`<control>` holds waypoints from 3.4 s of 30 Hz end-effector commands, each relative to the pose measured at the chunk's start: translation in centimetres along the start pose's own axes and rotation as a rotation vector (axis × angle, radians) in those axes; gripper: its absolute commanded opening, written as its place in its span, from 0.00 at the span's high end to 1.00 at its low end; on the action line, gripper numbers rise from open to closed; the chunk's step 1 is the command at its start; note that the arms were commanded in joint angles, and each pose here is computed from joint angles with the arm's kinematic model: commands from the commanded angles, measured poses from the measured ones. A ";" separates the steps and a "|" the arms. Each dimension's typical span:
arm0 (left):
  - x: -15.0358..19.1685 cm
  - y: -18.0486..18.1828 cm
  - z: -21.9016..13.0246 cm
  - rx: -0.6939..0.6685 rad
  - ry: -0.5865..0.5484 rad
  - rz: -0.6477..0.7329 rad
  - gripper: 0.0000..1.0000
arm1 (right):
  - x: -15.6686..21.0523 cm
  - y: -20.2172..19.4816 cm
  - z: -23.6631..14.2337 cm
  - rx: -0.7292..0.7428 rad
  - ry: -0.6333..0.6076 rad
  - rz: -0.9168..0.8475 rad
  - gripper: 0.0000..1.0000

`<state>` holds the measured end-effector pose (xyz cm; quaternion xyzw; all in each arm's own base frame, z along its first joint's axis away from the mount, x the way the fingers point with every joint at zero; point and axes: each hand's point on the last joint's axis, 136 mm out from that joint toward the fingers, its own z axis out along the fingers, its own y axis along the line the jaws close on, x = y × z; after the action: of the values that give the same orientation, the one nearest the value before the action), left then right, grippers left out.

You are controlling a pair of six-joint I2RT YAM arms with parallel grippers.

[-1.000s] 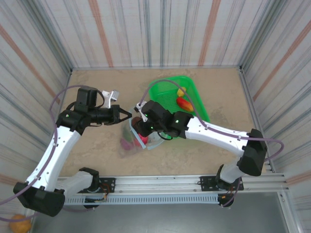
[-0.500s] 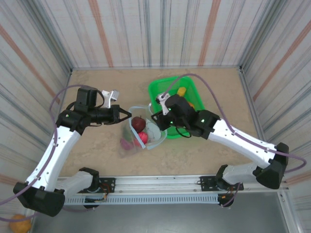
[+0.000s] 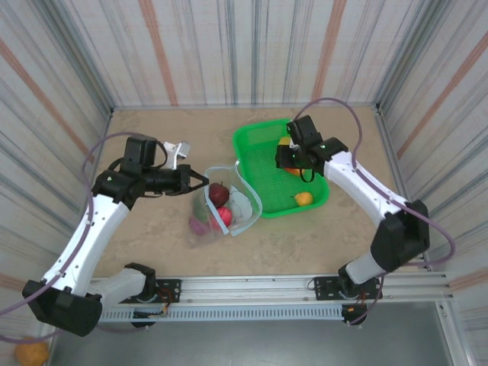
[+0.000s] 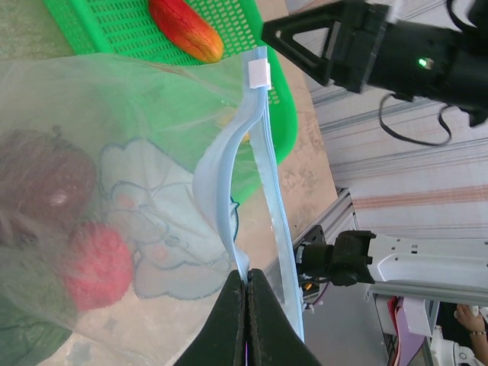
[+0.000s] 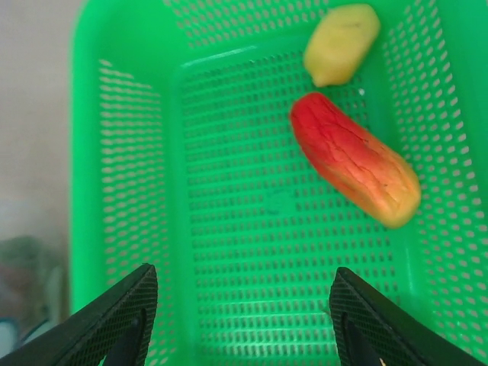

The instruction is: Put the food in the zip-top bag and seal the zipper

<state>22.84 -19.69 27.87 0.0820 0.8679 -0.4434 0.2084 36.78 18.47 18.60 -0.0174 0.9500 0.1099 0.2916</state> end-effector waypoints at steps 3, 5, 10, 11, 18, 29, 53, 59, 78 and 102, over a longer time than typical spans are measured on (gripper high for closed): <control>-0.6 -1.3 -0.5 0.031 -0.013 0.042 1.00 | 0.2 -2.0 4.1 0.172 0.093 -0.066 0.33; -0.5 -1.3 -0.5 0.030 -0.010 0.042 1.00 | 0.1 -2.8 5.5 0.220 0.117 -0.095 0.30; -0.4 -1.3 -0.4 0.034 -0.004 0.042 1.00 | -0.5 -4.5 7.9 0.264 0.140 -0.102 0.17; -0.4 -1.4 -0.4 0.041 -0.004 0.042 1.00 | -0.6 -4.7 8.4 0.251 0.150 -0.091 0.15; -0.5 -1.6 -0.3 0.048 0.001 0.041 1.00 | -0.9 -4.9 11.8 0.160 0.184 -0.053 0.10; -0.3 -1.8 -0.3 0.052 0.011 0.043 1.00 | 0.0 -4.2 14.7 0.104 0.241 -0.062 0.16; 0.1 -2.1 -0.5 0.064 0.012 0.043 1.00 | 2.1 -3.3 13.8 0.025 0.287 0.022 0.56; 0.2 -2.1 -0.7 0.057 0.007 0.047 1.00 | -1.4 -2.0 8.1 -0.010 0.141 0.032 0.66; -1.1 -2.9 -0.4 0.101 -0.014 0.007 1.00 | -1.4 11.1 -15.9 -0.499 -0.416 -0.183 0.66; -1.2 -3.8 -1.0 0.145 -0.033 -0.016 1.00 | 9.5 20.7 -7.6 -0.598 -0.274 -0.433 0.66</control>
<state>22.86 -20.90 29.84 0.0685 0.8476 -0.4875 0.1980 22.74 36.60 25.56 -0.2760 0.7911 0.3286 0.4360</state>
